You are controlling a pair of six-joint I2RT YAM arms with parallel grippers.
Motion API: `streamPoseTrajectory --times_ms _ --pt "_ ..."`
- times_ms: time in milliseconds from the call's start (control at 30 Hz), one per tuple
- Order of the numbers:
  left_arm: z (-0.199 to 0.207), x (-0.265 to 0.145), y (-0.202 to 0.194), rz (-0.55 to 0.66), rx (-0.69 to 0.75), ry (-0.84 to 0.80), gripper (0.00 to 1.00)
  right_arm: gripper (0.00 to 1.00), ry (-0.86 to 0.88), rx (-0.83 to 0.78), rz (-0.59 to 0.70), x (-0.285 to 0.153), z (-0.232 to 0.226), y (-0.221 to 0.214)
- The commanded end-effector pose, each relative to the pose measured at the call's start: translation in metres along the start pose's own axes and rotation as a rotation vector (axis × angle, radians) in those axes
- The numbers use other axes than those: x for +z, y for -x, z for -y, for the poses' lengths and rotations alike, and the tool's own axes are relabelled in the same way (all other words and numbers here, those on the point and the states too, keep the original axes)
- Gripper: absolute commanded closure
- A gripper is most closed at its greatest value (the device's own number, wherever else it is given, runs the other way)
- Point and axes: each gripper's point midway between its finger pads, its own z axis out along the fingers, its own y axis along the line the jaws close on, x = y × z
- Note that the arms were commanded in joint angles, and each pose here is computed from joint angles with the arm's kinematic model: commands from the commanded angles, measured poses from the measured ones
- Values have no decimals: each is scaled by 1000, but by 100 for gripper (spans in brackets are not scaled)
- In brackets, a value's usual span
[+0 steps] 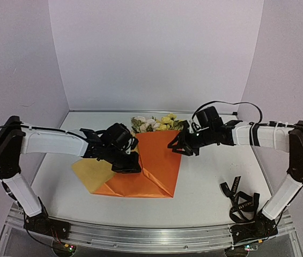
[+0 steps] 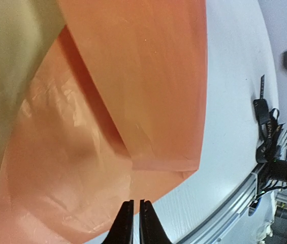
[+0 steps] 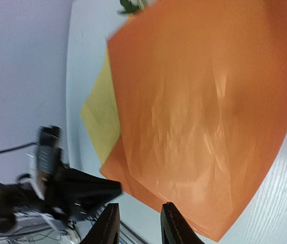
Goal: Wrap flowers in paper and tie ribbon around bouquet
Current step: Pick up the two-thirds-folded wrapping paper from the center of the board.
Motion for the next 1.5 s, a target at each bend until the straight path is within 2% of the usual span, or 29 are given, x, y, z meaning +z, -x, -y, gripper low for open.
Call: streamPoseTrajectory --times_ms 0,200,333,633,900,1167,1467 --pt "-38 -32 -36 -4 -205 57 88 71 -92 -89 -163 30 24 -55" --pt "-88 -55 -96 -23 -452 109 83 73 -131 -183 -254 55 14 -89" --pt "-115 -63 -116 9 -567 155 77 73 -161 -225 -283 71 12 -102" --pt "-130 -60 -102 137 -654 174 63 75 -208 -226 -291 101 17 -100" --pt "-156 -52 -104 171 -709 267 63 78 -276 -230 -286 117 23 -106" --pt "-180 -58 -95 203 -728 308 67 78 -337 -236 -253 124 28 -103" --pt "-181 -52 -92 157 -695 327 75 79 -366 -216 -234 130 34 -101"
